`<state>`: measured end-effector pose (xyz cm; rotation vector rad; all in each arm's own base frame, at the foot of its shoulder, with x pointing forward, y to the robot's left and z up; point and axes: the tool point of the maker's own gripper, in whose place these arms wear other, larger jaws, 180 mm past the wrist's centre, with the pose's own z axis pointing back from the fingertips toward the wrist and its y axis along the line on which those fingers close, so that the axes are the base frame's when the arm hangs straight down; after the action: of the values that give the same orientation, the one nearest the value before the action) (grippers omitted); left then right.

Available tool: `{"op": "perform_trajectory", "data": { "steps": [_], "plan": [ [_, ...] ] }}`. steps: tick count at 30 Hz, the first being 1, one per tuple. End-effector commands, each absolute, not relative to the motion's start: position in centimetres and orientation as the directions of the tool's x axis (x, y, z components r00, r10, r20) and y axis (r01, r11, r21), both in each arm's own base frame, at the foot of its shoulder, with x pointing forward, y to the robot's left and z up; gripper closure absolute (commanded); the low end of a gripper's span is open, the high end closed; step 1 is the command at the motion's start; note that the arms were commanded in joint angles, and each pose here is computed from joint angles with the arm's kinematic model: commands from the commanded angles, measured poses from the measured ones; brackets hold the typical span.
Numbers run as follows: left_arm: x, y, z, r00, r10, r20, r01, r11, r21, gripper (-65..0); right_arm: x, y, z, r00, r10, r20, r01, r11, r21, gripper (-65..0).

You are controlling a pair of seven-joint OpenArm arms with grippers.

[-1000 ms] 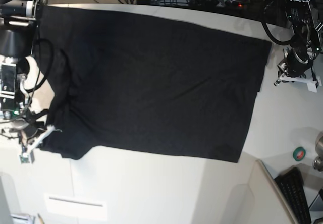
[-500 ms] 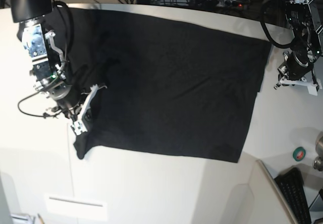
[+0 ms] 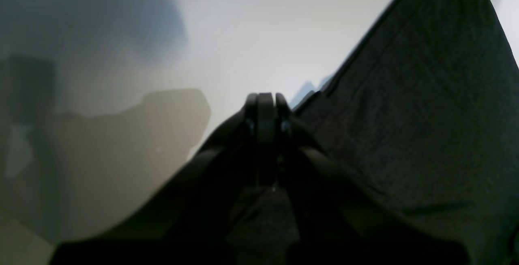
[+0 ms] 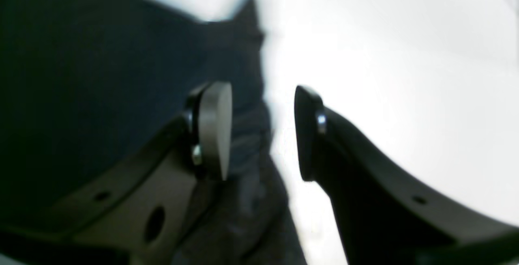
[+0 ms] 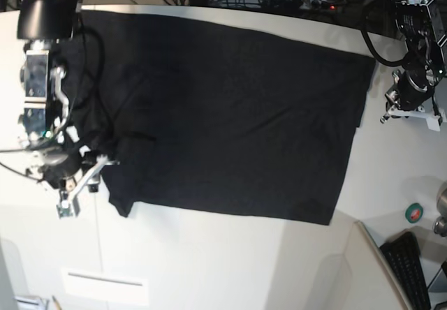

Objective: Layout the t-shirt on the table in an organized manner, then fold the t-shirt properly
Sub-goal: 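Drag the held hem corner inward with the right gripper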

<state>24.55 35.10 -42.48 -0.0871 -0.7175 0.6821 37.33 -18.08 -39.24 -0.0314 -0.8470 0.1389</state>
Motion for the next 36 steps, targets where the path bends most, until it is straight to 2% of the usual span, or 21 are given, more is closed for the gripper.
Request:
{"op": "perform_trajectory", "data": {
  "steps": [1, 9, 16, 21, 36],
  "plan": [
    [25.5, 35.9, -41.1, 0.527, 0.582, 0.619, -0.530, 0.795, -0.297, 0.0, 38.3, -17.7, -38.9, 0.647, 0.120, 0.753, -0.112, 0.992, -0.062, -24.9],
    [25.5, 35.9, -41.1, 0.528, 0.582, 0.619, -0.530, 0.795, -0.296, 0.0, 36.4, -14.0, -42.3, 0.764, 0.136, 0.631, -0.220, 0.974, 0.057, -25.1],
    [25.4, 35.9, -41.1, 0.529, 0.582, 0.618, -0.531, 0.795, -0.295, 0.0, 35.3, -12.9, -45.2, 0.833, 0.055, 0.550, -0.188, 0.964, 0.188, -25.1],
    [25.3, 35.9, -41.2, 0.530, 0.583, 0.616, -0.532, 0.794, -0.294, 0.0, 35.2, -14.3, -46.3, 0.846, -0.026, 0.533, -0.111, 0.968, 0.224, -25.1],
    [25.3, 35.9, -41.2, 0.531, 0.583, 0.615, -0.531, 0.794, -0.295, 0.0, 34.3, -12.7, -47.2, 0.863, -0.026, 0.505, -0.121, 0.959, 0.257, -24.9]
  ]
}}
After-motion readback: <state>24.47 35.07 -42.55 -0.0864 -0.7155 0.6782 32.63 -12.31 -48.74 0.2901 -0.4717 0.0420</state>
